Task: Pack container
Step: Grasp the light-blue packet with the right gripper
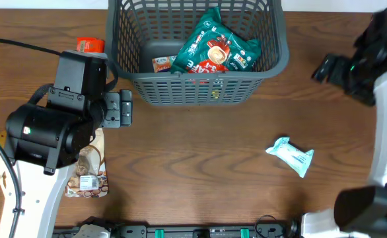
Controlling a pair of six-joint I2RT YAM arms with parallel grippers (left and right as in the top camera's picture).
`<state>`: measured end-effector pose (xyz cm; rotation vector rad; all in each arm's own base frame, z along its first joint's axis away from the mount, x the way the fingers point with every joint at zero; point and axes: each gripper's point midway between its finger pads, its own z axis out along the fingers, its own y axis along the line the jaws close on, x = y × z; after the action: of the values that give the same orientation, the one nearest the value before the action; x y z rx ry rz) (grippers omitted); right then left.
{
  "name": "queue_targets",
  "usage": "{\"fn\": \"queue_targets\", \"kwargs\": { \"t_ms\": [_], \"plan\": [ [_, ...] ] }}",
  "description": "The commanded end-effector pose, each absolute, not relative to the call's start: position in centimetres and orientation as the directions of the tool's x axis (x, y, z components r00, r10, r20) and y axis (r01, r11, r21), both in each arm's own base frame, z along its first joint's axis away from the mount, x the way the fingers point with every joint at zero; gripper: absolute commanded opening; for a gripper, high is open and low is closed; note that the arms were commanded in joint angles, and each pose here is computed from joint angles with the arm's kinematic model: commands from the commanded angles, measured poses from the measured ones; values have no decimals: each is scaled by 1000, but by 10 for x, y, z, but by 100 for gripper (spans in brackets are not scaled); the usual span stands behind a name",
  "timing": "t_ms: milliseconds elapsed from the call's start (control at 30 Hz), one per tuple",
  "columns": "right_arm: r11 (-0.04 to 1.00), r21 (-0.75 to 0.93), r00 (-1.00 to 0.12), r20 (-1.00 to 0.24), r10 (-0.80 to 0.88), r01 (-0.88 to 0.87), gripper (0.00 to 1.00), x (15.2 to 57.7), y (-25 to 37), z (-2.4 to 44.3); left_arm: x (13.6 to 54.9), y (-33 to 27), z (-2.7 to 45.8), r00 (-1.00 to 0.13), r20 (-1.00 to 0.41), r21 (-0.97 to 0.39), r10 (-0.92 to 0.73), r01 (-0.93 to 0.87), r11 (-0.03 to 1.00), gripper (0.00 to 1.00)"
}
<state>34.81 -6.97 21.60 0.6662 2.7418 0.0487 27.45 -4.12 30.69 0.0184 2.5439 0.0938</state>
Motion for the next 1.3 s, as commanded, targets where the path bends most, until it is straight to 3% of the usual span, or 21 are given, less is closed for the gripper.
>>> {"fn": "queue_targets", "kwargs": {
  "t_ms": [0, 300, 433, 1100, 1133, 1200, 1267],
  "plan": [
    [894, 161, -848, -286, 447, 418, 99, 321, -49, 187, 275, -40, 305, -830, -558, 74, 21, -25, 997, 93],
    [905, 154, -882, -211, 421, 396, 99, 274, -21, 64, 274, -40, 305, -830, -557, 74, 21, -24, 997, 93],
    [911, 162, -885, -225, 408, 379, 99, 266, -13, 33, 274, -40, 305, -830, -557, 74, 21, -24, 997, 93],
    [914, 167, -883, -244, 402, 370, 99, 253, -11, 0, 271, -39, 303, -840, -543, 79, 24, -23, 997, 93],
    [914, 168, -883, -244, 402, 370, 96, 253, -11, 0, 271, -39, 303, -840, -543, 80, 24, -23, 997, 93],
    [910, 171, -878, -249, 410, 377, 73, 254, -11, 1, 271, -39, 303, -840, -543, 80, 24, -23, 997, 93],
    [905, 178, -870, -256, 421, 386, 25, 257, -11, 1, 271, -39, 303, -840, -543, 80, 24, -23, 997, 93]
  ]
}}
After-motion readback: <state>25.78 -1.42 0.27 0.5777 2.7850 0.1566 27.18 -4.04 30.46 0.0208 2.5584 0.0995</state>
